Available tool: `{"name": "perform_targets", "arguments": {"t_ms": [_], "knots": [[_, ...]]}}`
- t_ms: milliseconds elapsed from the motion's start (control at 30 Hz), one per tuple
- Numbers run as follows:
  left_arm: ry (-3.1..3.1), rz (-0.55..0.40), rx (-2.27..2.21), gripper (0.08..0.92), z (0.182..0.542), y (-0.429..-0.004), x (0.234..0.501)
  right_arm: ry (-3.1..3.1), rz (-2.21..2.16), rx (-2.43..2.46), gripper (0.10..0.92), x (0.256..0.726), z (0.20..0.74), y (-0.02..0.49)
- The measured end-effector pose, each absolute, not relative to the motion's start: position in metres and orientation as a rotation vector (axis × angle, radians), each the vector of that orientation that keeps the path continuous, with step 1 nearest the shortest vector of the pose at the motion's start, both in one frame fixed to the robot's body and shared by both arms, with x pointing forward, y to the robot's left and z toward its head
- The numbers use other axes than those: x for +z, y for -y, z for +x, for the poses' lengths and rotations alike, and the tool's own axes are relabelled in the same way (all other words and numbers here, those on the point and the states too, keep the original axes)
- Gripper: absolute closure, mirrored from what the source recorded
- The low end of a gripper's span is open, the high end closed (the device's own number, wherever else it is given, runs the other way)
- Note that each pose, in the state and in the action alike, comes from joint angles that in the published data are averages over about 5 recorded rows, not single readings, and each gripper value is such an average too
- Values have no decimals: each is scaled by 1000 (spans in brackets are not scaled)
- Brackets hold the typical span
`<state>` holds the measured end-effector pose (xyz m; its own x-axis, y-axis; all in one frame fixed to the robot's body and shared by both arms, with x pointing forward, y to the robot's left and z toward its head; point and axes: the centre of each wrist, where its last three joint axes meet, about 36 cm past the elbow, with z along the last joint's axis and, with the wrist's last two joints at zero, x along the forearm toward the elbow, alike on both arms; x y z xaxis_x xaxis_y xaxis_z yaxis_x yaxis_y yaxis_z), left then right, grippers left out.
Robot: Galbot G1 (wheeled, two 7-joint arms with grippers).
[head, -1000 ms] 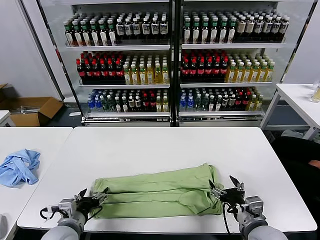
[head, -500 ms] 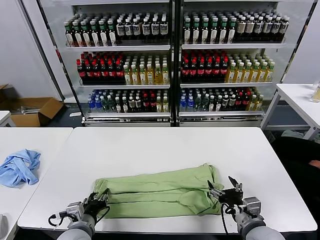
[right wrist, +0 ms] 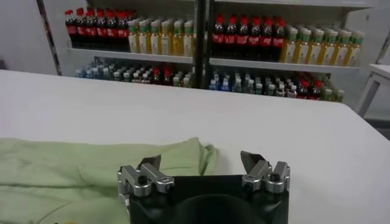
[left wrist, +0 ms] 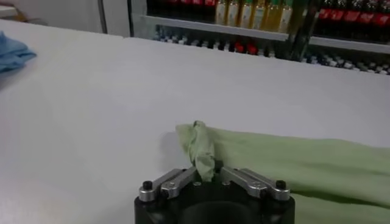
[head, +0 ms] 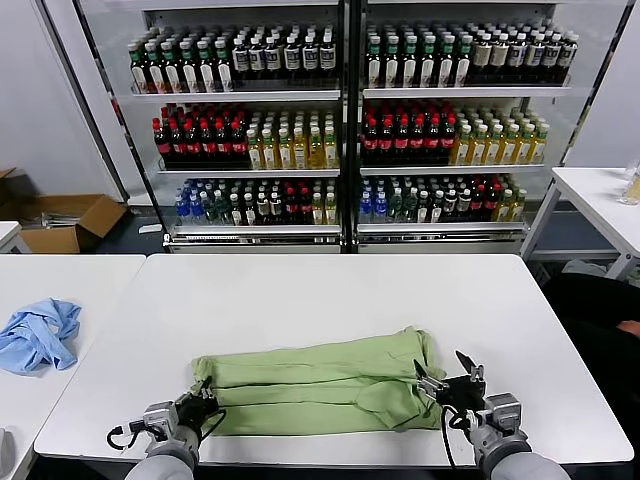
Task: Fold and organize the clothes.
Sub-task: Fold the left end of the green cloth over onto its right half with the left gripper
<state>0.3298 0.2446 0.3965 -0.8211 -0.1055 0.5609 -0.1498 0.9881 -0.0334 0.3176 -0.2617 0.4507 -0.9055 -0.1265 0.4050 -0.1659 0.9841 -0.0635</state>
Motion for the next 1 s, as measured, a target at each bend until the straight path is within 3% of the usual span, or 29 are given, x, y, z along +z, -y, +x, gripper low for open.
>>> {"name": "perform_targets", "arguments": {"t_ms": [233,567,667,800,1000], "knots": [[2597,248,-79,906,332,-272,413,2738,207,157,199,457,321,266],[2621,508,-401,906,339,-357,448,2750,202,169,199,460,328,269],[2635,538,-406,906,340,-367,460,2749,198,170,200,459,328,270],[2676,457,-293,906,336,-356,473,2746,187,170,200,458,327,271],[2712,190,-36,906,325,-303,480,2744,177,168,200,457,324,271]]}}
